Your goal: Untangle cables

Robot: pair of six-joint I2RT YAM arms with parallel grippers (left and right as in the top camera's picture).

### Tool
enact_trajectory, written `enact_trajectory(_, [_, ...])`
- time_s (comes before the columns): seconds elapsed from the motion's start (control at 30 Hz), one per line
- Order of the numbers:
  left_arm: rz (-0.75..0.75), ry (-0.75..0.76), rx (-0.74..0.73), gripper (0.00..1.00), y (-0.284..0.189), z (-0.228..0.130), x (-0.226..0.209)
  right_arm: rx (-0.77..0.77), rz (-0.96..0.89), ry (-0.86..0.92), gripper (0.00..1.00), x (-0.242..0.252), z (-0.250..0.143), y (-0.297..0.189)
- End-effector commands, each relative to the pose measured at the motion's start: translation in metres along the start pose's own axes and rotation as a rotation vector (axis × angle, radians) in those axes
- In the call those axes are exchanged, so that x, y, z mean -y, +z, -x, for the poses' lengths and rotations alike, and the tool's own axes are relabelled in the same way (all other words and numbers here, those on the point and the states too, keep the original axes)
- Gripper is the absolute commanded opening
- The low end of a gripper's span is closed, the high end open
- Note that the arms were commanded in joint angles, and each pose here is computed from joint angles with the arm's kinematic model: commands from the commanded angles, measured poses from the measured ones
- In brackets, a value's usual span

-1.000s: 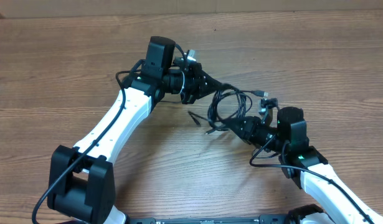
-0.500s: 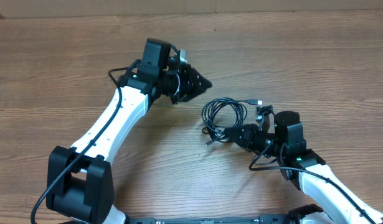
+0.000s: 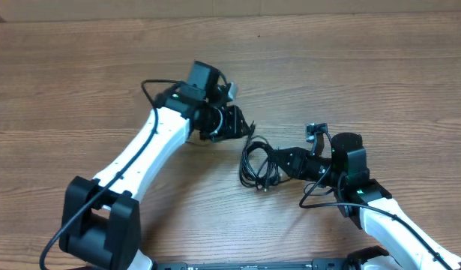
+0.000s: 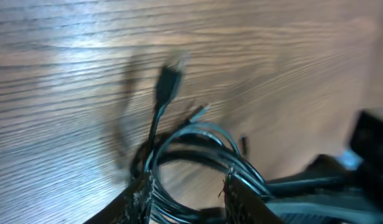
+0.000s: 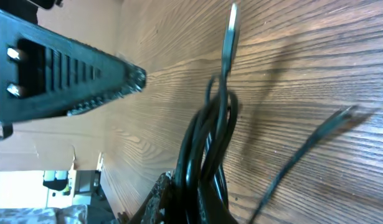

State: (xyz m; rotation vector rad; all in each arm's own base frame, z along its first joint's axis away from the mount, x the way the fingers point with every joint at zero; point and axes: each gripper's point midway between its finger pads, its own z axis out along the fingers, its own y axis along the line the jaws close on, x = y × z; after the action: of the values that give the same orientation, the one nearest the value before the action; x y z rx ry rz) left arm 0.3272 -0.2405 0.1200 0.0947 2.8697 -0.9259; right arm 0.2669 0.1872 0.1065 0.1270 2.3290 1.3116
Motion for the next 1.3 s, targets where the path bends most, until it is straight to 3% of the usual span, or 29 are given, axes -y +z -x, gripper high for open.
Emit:
enact_trajectory(0.0, [0.112,0.095,0.054,0.38,-0.001,0.004,0.000,-0.007,0.027,-0.036,0.09,-0.007,-0.001,0.000])
enact_trajectory(0.1, [0.143,0.114,0.053,0.38,0.004,0.001,0.001,-0.007,0.027,-0.036,0.10,-0.007,-0.001,0.000])
enact_trajectory(0.43, [0.149,0.103,0.055,0.38,0.005,0.000,0.001,0.099,0.004,-0.069,0.58,-0.007,0.028,-0.006])
enact_trajectory(0.67, [0.188,0.073,-0.016,0.38,0.005,-0.019,-0.009,0.168,-0.189,-0.014,0.66,0.018,0.061,-0.024])
enact_trajectory(0.93, [0.244,0.114,-0.073,0.51,0.033,-0.053,-0.017,0.182,-0.476,0.061,0.78,0.040,0.075,-0.052])
enact_trajectory(1.1, [0.320,0.119,-0.084,0.51,0.050,-0.074,-0.016,0.192,-0.479,0.058,0.82,0.034,0.082,-0.055])
enact_trajectory(1.27, [0.416,-0.015,-0.118,0.50,0.065,-0.095,-0.028,0.164,-0.500,0.078,0.82,0.039,0.074,-0.056])
